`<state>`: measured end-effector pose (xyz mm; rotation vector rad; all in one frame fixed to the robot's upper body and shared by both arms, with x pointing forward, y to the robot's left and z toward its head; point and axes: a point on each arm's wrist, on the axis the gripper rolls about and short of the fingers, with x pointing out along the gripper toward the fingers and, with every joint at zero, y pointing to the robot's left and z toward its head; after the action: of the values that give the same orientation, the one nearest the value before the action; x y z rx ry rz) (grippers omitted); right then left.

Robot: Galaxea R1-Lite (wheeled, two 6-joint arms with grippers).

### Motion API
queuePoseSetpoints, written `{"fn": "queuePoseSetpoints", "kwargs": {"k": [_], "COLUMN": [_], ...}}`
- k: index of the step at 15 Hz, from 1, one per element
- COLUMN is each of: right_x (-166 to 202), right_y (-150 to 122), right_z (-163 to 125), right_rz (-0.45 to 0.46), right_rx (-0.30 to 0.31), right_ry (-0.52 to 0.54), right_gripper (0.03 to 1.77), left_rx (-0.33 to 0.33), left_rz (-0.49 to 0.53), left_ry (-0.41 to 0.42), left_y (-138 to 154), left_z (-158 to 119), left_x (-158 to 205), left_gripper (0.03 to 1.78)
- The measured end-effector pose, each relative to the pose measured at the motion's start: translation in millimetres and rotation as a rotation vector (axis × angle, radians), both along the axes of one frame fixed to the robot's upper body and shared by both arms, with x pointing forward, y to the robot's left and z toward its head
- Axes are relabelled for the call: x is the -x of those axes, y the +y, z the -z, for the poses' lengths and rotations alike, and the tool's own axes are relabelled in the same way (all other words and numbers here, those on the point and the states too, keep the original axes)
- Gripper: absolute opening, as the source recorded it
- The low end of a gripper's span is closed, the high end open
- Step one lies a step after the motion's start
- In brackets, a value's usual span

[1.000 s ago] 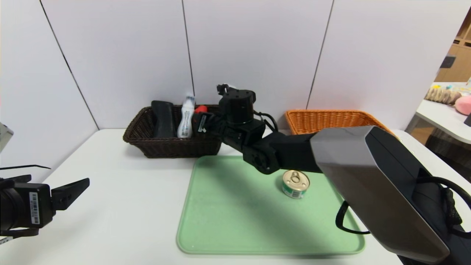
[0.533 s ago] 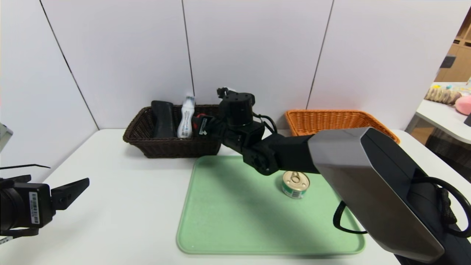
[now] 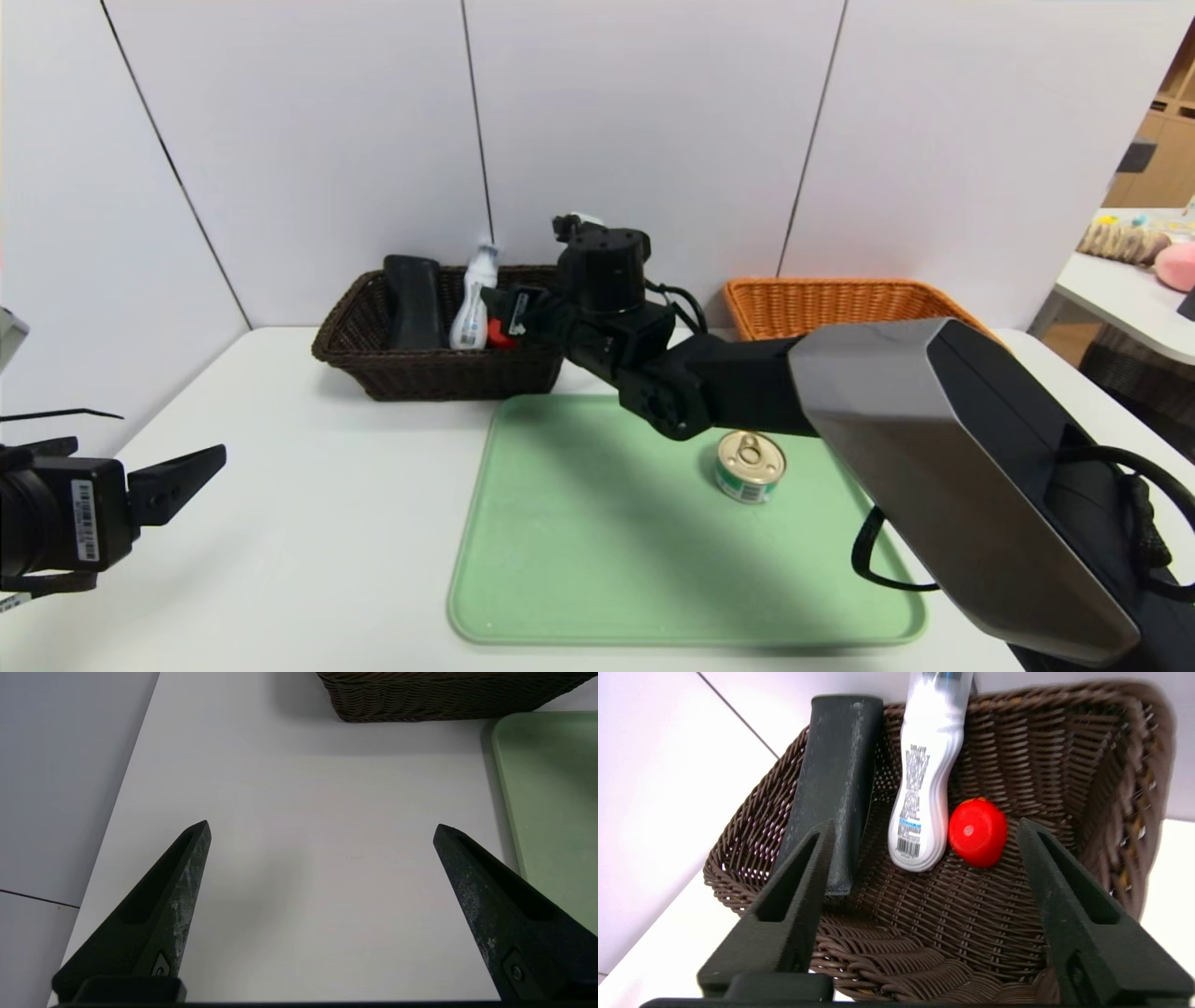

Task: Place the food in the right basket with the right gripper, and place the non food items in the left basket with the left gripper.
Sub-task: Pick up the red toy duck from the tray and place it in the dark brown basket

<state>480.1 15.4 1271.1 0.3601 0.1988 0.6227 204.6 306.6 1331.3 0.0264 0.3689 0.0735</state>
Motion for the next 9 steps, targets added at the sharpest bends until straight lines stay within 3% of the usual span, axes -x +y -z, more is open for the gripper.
{"fn": "queuePoseSetpoints", "kwargs": {"k": [6, 9], "right_x": [24.2, 47.6], "right_y": [-23.4, -46.4], "right_z": [-69.7, -89.7], "right_rz": [0.074, 0.116], "right_rx": [0.036, 0.174], "right_ry": [-0.092, -0.144], "right_gripper": [1.56, 1.61], "left_rx": [0.009, 0.012], "left_rz": [0.020, 0.045], "left_ry": [-0.026, -0.022], "left_y": [-5.1, -8.9], "left_z": [-17.0, -18.8], "left_x": [-14.4, -18.4], "left_gripper": [1.69, 1.69]}}
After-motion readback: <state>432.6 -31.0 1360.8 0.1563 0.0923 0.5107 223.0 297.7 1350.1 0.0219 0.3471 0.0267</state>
